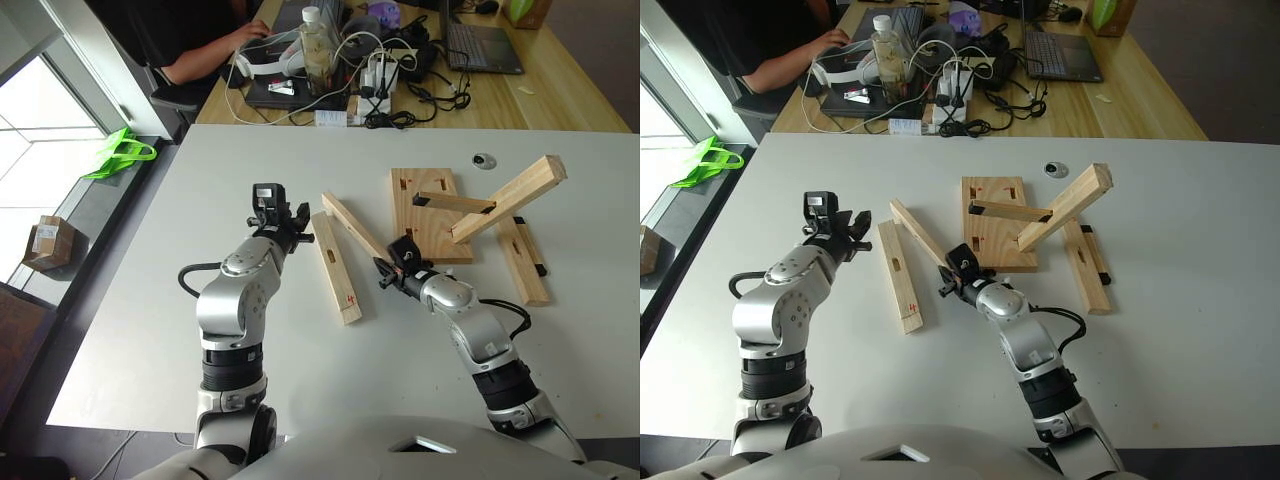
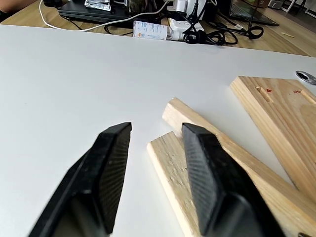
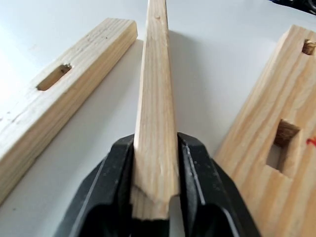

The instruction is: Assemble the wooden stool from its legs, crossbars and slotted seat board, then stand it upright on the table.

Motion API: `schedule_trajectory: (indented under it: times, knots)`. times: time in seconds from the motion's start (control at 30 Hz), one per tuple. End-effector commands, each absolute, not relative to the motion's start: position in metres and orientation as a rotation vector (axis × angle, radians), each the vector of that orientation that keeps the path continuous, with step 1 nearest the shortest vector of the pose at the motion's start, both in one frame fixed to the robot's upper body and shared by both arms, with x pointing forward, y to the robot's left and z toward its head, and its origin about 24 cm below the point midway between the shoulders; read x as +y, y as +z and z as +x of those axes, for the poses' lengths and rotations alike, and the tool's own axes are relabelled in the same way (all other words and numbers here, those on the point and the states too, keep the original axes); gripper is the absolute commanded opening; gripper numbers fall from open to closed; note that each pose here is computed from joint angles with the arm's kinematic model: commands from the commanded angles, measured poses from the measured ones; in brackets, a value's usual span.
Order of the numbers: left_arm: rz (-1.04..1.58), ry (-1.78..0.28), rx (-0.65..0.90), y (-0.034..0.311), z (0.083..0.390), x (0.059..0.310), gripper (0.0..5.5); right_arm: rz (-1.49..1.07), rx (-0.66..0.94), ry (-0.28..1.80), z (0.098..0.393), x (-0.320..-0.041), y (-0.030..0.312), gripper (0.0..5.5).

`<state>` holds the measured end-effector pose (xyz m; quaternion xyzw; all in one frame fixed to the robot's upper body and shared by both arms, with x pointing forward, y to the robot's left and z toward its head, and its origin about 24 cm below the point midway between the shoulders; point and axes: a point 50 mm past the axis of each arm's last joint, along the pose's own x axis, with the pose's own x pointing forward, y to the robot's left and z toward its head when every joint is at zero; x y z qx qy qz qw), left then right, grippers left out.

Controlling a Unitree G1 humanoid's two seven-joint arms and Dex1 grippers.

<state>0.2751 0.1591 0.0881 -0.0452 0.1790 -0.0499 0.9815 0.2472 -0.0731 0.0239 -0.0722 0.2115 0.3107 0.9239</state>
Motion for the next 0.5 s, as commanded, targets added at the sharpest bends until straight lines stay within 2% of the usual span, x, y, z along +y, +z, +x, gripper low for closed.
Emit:
schedule_trajectory:
  times: [0.03, 0.1, 0.27, 0.37, 0.5]
  knots:
    - [-0.089, -0.085, 0.346, 0.092, 0.279, 0.171, 1.87, -0.061, 0.382, 0.677, 0.25, -0.073, 0.038, 1.01]
    - [-0.171, -0.14, 0.32, 0.098, 0.278, 0.176, 1.87, 0.108, 0.38, 0.752, 0.246, -0.071, 0.047, 1.01]
    - [-0.5, -0.498, 0.209, 0.117, 0.262, 0.197, 1.87, 0.49, 0.312, 0.937, 0.235, -0.087, 0.075, 1.01]
    - [-0.603, -0.593, 0.191, 0.121, 0.257, 0.211, 1.87, 0.599, 0.311, 1.016, 0.231, -0.095, 0.081, 1.01]
    - [-0.691, -0.719, 0.132, 0.137, 0.253, 0.206, 1.87, 0.643, 0.346, 1.091, 0.222, -0.097, 0.08, 1.01]
